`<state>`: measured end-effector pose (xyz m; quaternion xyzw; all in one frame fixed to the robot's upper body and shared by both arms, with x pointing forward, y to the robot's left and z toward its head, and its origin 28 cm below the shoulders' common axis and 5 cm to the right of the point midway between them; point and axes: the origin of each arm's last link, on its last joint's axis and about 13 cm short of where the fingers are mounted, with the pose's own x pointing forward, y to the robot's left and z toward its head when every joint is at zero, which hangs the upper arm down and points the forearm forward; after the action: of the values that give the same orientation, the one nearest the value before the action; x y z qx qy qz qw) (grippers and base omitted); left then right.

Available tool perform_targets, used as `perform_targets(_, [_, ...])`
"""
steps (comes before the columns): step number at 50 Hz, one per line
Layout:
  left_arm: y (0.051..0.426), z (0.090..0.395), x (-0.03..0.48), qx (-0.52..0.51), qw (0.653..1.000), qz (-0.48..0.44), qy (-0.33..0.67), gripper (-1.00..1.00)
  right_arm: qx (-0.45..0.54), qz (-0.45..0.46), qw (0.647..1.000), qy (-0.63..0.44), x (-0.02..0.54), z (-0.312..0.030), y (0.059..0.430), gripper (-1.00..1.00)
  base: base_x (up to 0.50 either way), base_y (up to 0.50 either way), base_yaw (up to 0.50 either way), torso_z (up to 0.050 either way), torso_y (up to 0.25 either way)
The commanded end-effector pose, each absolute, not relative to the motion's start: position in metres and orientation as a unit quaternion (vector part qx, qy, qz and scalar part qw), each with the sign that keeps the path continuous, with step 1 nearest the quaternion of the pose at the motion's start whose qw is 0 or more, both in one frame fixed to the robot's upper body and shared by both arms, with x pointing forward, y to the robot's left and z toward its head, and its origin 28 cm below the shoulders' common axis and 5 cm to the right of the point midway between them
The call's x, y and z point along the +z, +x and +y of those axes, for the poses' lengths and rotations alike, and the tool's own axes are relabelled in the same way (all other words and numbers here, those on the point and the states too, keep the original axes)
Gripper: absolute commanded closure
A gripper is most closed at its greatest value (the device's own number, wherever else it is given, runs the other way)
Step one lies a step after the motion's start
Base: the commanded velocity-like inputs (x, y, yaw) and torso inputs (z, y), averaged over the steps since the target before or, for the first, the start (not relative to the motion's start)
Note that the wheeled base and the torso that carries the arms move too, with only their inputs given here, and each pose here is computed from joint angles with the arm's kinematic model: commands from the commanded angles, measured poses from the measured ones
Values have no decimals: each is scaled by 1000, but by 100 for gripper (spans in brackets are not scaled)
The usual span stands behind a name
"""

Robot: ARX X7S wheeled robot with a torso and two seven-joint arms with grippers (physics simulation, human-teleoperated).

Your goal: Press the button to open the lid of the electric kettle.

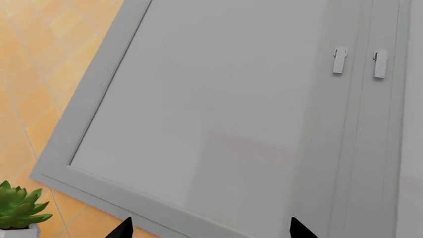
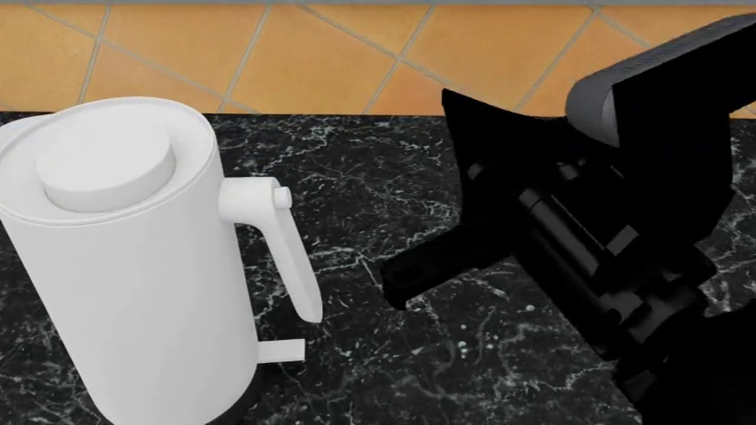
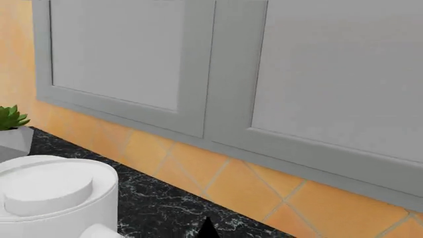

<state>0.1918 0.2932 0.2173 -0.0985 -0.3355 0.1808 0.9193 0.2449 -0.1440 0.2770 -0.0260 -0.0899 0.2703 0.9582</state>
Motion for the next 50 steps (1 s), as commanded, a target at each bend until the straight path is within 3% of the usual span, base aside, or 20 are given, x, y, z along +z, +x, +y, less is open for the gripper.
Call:
perform_targets(1, [192, 294, 218, 181, 919, -337, -96, -100, 412, -5, 911, -28, 298, -153, 270, 100, 0, 0, 0, 0, 0])
perform_targets(20, [192, 291, 221, 180, 921, -335, -88, -100, 442, 77, 892, -56, 267, -143, 284, 100, 0, 0, 0, 0, 0])
perform_targets(50, [192, 292, 217, 183, 921, -334, -87, -100, 456, 74, 885, -56, 268, -118, 317, 100, 0, 0, 0, 0, 0])
